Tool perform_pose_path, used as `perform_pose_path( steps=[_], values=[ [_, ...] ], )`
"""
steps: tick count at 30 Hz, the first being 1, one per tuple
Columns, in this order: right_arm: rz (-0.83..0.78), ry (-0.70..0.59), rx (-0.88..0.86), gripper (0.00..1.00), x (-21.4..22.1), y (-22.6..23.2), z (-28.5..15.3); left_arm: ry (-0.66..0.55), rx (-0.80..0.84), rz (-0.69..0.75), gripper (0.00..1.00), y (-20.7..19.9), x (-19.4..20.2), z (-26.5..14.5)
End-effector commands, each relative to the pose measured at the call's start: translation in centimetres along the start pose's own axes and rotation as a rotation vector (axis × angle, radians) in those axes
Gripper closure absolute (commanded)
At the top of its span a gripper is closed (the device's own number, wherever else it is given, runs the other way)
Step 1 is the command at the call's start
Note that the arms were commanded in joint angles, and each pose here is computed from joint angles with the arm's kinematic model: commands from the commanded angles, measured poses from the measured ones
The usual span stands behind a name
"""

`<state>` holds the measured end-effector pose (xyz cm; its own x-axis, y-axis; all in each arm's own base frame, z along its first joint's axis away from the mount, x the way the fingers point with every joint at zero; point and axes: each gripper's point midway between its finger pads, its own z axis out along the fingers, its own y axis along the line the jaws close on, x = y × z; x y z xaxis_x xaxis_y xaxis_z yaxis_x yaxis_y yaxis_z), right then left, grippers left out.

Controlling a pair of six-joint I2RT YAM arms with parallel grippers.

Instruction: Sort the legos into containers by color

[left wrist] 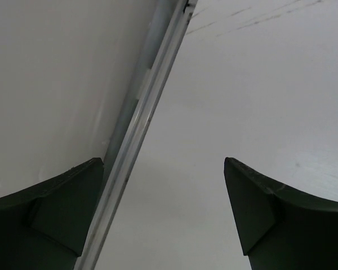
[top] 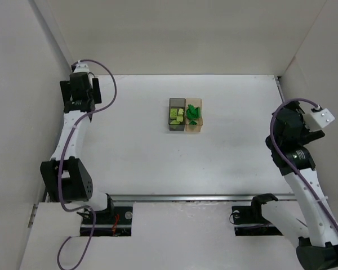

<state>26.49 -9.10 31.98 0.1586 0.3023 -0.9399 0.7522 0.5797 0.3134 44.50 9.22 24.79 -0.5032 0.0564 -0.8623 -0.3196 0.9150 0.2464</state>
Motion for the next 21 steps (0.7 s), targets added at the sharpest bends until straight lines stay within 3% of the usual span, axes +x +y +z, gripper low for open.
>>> perform_pose_path(
  steps=[1,4,13,21],
  values=[
    [0.092,-0.1,0.077,0.0,-2.2,-2.1,-0.4,0.005,-0.058,-0.064,0.14,1.8,1.8,-2.7],
    [0.071,-0.049,0.01,0.0,-1.3,-1.6,-0.8,0.017,-0.058,-0.083,0.14,2.9,2.9,-3.9],
    [-0.017,0.075,-0.091,0.0,-2.3,-1.7,-3.1,-0.123,0.087,-0.134,0.13,2.8,0.9,-11.0],
    [0.029,0.074,-0.265,0.0,-4.3,-3.1,-6.5,-0.212,0.131,-0.109,0.06,3.4,2.6,-15.6]
  ],
)
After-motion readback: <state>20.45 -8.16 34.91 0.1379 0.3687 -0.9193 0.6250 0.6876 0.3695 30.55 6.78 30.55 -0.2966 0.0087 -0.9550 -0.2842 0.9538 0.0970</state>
